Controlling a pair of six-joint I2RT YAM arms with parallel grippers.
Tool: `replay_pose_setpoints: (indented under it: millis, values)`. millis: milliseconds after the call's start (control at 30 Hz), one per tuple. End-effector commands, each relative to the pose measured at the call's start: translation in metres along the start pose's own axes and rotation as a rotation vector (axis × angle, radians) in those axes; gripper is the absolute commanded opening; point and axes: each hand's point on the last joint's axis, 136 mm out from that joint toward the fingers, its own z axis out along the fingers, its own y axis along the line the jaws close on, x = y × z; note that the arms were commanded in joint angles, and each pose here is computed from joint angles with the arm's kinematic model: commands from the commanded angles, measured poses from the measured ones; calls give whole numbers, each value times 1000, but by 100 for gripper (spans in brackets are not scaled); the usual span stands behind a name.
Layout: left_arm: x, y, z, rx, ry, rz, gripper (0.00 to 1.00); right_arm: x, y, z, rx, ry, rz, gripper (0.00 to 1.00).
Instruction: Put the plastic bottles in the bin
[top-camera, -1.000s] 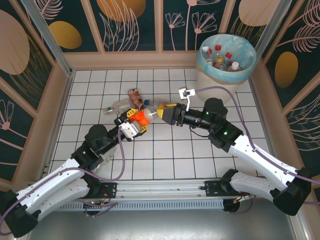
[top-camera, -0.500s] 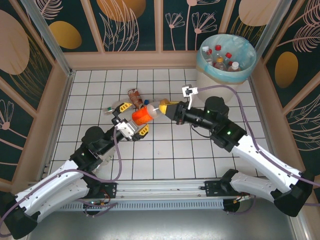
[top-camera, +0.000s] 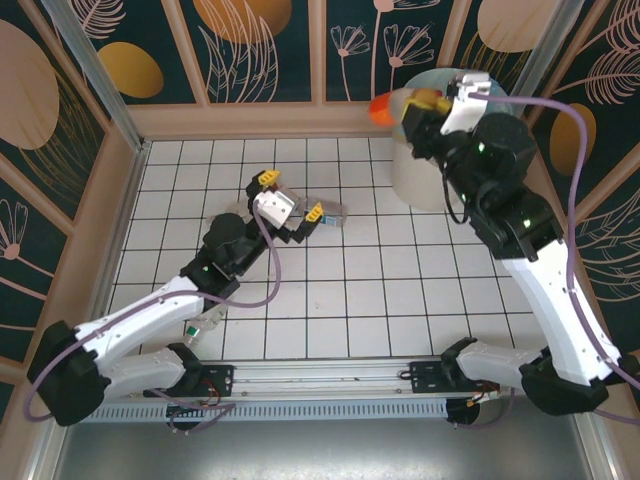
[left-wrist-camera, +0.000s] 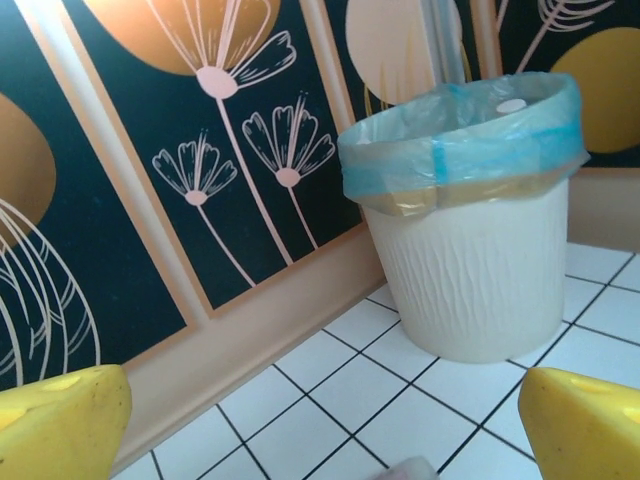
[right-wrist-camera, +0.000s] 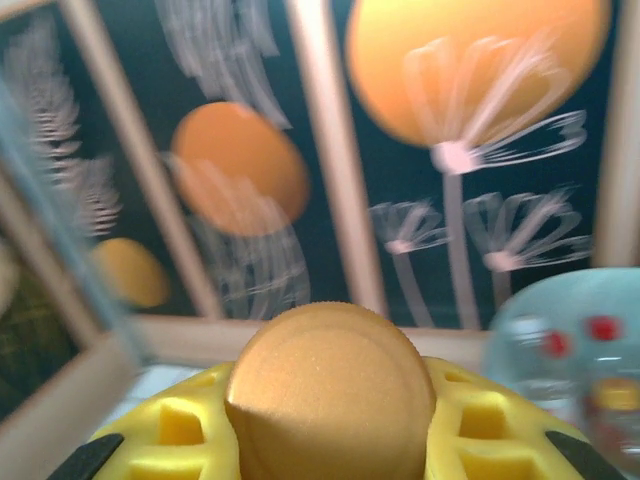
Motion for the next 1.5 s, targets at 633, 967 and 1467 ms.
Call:
replay_pose_setpoints:
  millis: [633,967,1467]
  values:
    - [14,-46,64,187,25,-268,98,61,-173,125,668,362,-328,0]
    - [21,-39,53,148,52,-288,99,106,-193,149,665,491,-299,0]
    - [27,-38,52,136,63,-323,99,159,-226,141,654,652,-132,0]
